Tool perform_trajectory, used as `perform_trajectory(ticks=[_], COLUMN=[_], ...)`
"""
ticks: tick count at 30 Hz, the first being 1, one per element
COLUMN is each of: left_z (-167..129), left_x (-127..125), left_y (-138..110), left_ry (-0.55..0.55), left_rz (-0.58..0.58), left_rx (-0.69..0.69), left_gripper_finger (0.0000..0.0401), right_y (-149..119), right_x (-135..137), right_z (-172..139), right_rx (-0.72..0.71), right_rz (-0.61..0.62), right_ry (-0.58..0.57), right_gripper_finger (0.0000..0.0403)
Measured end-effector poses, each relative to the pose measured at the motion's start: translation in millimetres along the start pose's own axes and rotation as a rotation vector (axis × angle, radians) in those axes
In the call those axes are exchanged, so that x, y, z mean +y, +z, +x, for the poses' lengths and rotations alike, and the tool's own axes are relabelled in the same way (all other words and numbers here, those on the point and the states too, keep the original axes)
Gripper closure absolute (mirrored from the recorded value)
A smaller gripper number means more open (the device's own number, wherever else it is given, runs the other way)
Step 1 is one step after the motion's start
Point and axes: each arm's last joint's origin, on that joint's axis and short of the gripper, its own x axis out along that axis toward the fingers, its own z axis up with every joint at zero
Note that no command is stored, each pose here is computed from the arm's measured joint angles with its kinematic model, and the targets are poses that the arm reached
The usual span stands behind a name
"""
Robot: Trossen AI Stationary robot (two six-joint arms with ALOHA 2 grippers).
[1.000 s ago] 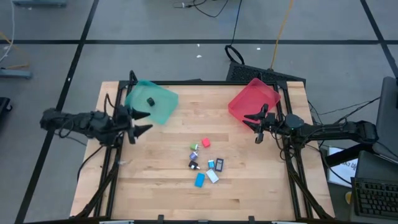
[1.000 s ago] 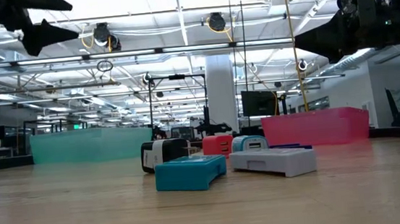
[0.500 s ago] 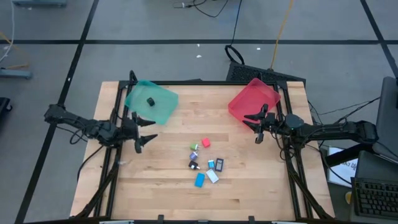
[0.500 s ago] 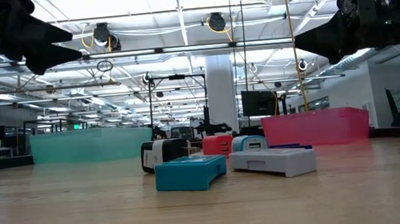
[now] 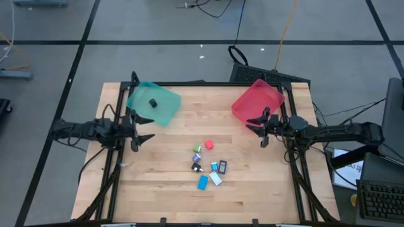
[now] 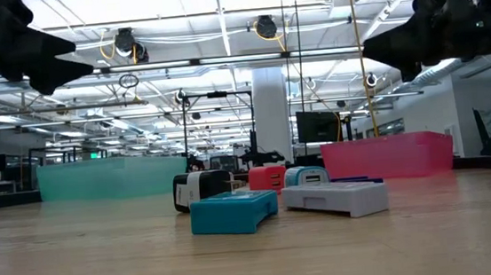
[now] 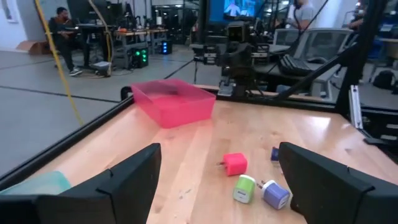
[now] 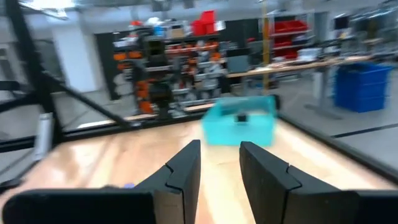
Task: Pick & Place Office items
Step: Put the pink charger adapter into the blue bin
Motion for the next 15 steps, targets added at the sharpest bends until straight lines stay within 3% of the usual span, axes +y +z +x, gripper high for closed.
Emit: perform_trajectory(ticks=[8, 11, 15], left_z=[1.6, 3.6, 5.0], left_x=[2.2, 1.9, 3.2], left_y=[-5.5, -9.9, -14.3], left_ry=[0.020, 0.018, 0.065], left_rz=[-0.039, -0.039, -0.058], left_rx=[0.000, -0.004, 0.002], left_gripper_finger=[0.0085, 0.0090, 0.0087], right_y=[-4.2, -12.5, -2.9], right_x=[21.2, 31.3, 50.7], right_z=[7.1, 12.3, 35.7], right_rx=[0.002, 0.065, 0.084], right_rz=[0.049, 0.024, -0.056], right_ry=[0.165, 0.171, 0.140], right_gripper_finger=[0.0303, 0.0303, 0.0303])
